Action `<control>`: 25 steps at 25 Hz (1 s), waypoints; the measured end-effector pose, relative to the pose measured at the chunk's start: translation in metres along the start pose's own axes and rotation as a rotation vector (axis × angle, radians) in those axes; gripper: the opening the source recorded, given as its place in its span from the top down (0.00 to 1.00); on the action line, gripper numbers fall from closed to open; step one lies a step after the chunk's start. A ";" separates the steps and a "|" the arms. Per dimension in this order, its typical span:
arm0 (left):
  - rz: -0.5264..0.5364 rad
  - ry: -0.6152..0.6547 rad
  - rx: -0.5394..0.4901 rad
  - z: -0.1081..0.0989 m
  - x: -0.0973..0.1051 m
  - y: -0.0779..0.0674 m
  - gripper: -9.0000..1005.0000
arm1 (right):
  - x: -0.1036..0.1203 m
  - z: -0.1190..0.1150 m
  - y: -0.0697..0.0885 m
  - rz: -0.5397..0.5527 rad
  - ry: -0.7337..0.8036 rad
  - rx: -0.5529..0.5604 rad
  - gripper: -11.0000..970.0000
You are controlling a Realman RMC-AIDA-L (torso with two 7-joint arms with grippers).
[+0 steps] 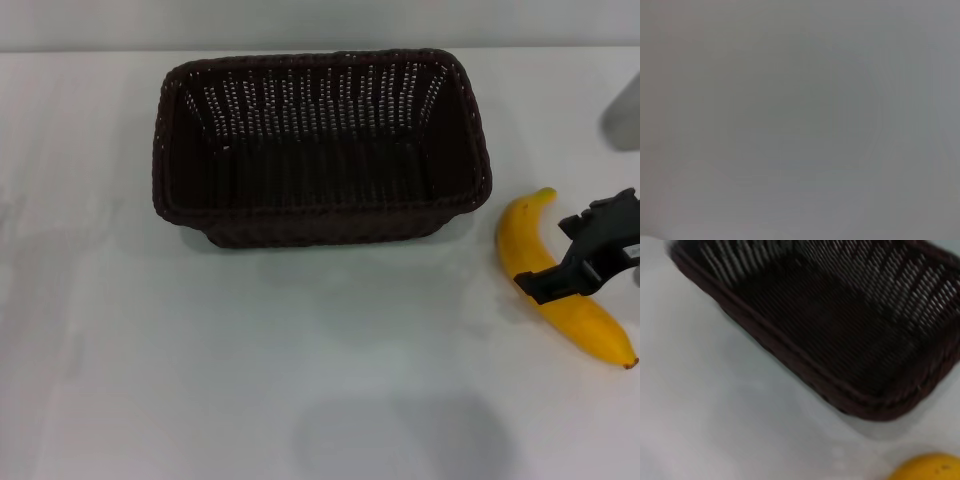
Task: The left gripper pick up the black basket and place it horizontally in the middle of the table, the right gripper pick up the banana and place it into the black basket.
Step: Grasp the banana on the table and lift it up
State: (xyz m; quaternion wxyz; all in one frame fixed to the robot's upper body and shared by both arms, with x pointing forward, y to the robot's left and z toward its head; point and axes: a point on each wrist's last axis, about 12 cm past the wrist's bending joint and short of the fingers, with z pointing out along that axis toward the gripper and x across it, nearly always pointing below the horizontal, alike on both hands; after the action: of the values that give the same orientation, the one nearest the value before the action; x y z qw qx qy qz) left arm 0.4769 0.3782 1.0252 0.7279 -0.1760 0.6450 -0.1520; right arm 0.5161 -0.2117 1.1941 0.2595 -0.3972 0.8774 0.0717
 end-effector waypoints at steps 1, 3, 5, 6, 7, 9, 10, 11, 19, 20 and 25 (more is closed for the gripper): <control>0.000 0.000 0.001 0.000 0.000 0.000 0.11 | -0.001 0.005 0.002 -0.007 0.021 0.025 0.14; 0.000 -0.001 0.002 0.001 0.000 -0.001 0.11 | -0.001 0.013 0.005 -0.008 0.051 0.052 0.14; 0.000 -0.001 0.002 0.001 0.000 -0.001 0.11 | -0.001 0.020 0.005 -0.001 0.066 0.054 0.15; -0.001 -0.001 0.002 0.001 0.000 -0.001 0.11 | -0.001 0.023 0.005 0.005 0.071 0.051 0.15; -0.002 -0.001 0.001 0.001 0.000 0.000 0.11 | 0.000 0.026 0.005 0.012 0.078 0.047 0.15; -0.002 -0.001 0.001 0.001 0.000 0.000 0.11 | 0.001 0.032 0.004 0.022 0.085 0.044 0.15; -0.002 -0.001 0.000 0.000 0.000 0.000 0.11 | 0.002 0.035 0.004 0.025 0.088 0.044 0.16; -0.002 -0.001 0.000 0.000 0.000 0.000 0.11 | 0.002 0.037 0.003 0.027 0.089 0.044 0.16; -0.004 -0.006 -0.002 0.001 -0.001 0.000 0.11 | 0.006 0.052 -0.002 0.050 0.102 0.050 0.22; -0.005 -0.010 -0.005 0.001 -0.001 0.000 0.11 | 0.006 0.053 -0.003 0.053 0.102 0.052 0.23; -0.010 -0.018 -0.015 0.000 -0.002 0.002 0.11 | 0.005 0.057 -0.006 0.061 0.114 0.066 0.26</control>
State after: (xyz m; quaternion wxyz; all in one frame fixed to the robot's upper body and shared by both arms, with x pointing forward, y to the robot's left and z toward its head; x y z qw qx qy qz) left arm 0.4771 0.3805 1.0264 0.7317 -0.1860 0.6386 -0.1490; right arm 0.5407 -0.2004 1.1427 0.2196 -0.3652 0.9042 0.0279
